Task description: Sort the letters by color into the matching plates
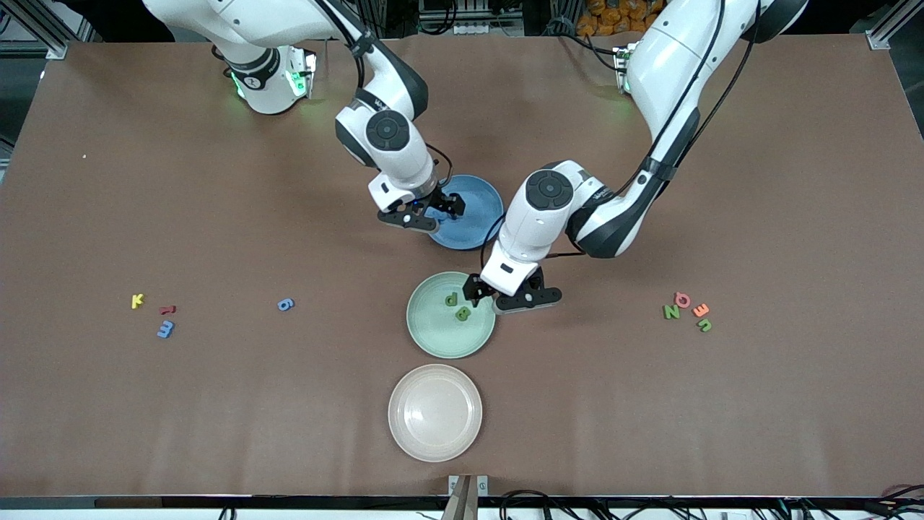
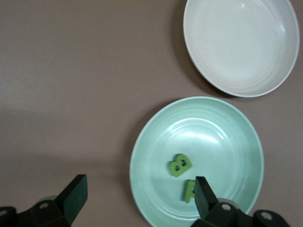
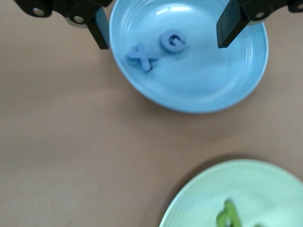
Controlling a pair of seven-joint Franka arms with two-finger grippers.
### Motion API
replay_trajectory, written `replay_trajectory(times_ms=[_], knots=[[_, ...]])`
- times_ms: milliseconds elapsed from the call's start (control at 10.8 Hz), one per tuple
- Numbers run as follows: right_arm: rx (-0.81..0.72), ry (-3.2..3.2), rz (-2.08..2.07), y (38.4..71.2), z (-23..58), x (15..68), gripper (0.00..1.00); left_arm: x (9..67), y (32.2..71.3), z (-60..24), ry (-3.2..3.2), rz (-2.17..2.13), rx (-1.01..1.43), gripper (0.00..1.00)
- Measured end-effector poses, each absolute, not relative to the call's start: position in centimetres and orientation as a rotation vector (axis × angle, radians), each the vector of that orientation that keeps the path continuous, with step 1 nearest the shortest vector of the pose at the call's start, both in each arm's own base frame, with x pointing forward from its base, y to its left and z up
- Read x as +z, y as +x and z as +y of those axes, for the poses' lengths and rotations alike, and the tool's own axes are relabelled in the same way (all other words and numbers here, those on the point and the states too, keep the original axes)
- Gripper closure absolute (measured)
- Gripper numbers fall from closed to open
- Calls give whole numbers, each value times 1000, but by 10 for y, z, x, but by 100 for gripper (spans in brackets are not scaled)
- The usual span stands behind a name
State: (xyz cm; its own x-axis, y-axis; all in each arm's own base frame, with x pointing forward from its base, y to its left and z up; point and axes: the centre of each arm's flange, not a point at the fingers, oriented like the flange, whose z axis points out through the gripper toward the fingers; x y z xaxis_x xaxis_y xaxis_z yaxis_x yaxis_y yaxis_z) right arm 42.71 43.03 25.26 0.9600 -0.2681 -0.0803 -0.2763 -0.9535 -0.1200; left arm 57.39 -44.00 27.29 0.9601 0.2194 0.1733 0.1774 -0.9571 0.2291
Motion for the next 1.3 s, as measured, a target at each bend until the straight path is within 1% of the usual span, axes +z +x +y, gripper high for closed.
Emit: replay_trajectory(times_ms=[93, 186, 372, 558, 744, 1023, 1209, 1302], knots=[[94, -2984, 478, 445, 411, 261, 0, 278, 576, -435, 2948, 224, 282, 0], [91, -2984, 568, 469, 380, 273, 0, 287, 578, -427, 2996, 153, 269, 0], [68, -2962, 759, 517, 304, 300, 0, 308, 584, -407, 3087, 23, 225, 0], [60, -2985, 737, 546, 231, 311, 0, 332, 588, -391, 3172, -66, 149, 0], [69, -3035, 538, 565, 152, 308, 0, 351, 593, -370, 3245, -186, 40, 0], [74, -3070, 290, 576, 42, 298, 0, 383, 600, -311, 3310, -421, -191, 0], [25, -3086, 253, 578, -39, 291, 0, 410, 594, -272, 3311, -353, -344, 0], [-12, -3091, 278, 578, -73, 283, 0, 422, 590, -253, 3285, -282, -383, 0]])
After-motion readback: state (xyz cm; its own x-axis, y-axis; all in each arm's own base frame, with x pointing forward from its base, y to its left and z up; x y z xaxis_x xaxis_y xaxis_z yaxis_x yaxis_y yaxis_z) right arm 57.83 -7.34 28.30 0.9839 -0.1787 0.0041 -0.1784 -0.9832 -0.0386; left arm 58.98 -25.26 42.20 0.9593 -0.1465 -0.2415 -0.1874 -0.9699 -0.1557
